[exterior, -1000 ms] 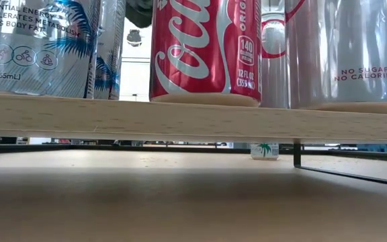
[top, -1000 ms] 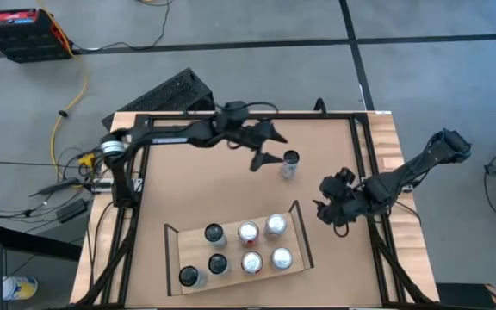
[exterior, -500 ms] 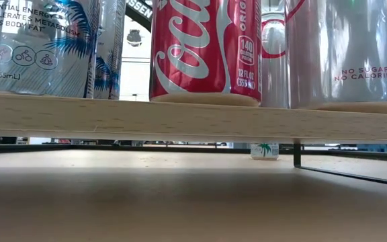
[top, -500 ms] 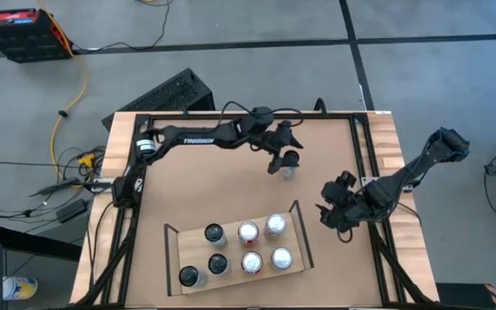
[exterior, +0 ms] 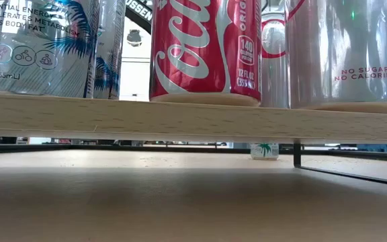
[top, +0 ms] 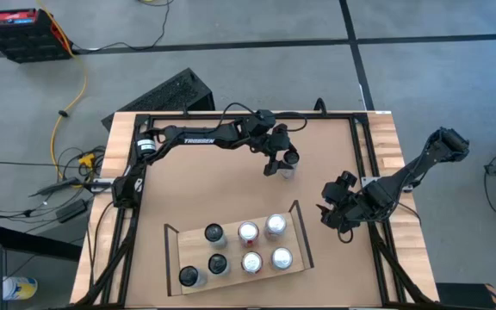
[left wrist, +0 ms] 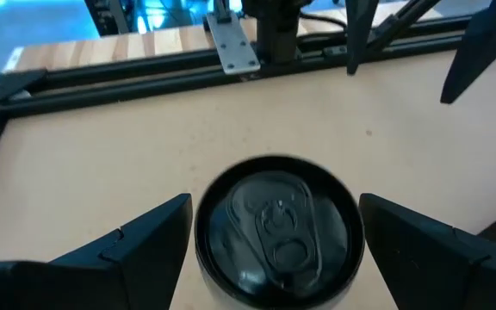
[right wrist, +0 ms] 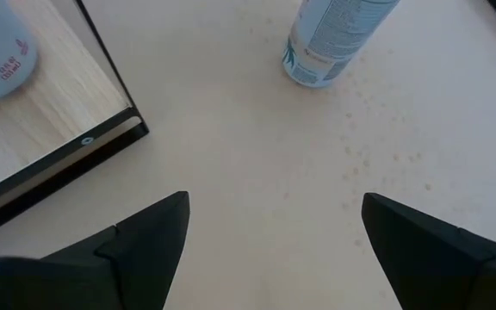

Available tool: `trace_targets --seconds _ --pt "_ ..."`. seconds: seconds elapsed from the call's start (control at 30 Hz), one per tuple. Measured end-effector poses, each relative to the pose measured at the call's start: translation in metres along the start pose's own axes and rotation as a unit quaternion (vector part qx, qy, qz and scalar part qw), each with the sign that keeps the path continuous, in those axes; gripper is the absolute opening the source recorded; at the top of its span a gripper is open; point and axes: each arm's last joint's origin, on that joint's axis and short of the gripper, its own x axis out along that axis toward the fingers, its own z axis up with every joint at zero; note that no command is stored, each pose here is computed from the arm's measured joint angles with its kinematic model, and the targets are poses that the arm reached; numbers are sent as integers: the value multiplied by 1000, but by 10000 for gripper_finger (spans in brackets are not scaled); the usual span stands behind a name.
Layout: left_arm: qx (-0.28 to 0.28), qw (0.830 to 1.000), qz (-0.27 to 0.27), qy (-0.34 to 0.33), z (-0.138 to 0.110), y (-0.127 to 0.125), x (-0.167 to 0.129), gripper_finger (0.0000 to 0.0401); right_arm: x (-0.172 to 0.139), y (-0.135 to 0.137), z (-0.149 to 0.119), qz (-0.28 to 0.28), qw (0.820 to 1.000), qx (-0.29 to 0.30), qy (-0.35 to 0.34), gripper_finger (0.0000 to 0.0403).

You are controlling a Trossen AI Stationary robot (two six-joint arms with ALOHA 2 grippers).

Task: Place canned beverage on shelf
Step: Put the white pink soda can aligned with the other white pink soda can on the shelf

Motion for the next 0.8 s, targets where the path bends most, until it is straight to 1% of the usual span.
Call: trace_targets --seconds 0.33,0.43,0.57,0.6,0.8 --pt "-8 1000 -1 2 0 0 0 313 0 0 0 0 1000 0 0 367" --pt "-11 1000 -1 3 -1 0 0 292 0 0 0 1 1000 0 1 367" --pt "-15 1000 0 5 -1 0 0 237 0 0 0 1 1000 0 1 367" --pt "-18 1000 1 5 -1 0 0 231 0 0 0 1 1000 0 1 367" --pt "-28 1000 1 6 -1 0 0 231 0 0 0 2 1000 1 1 367"
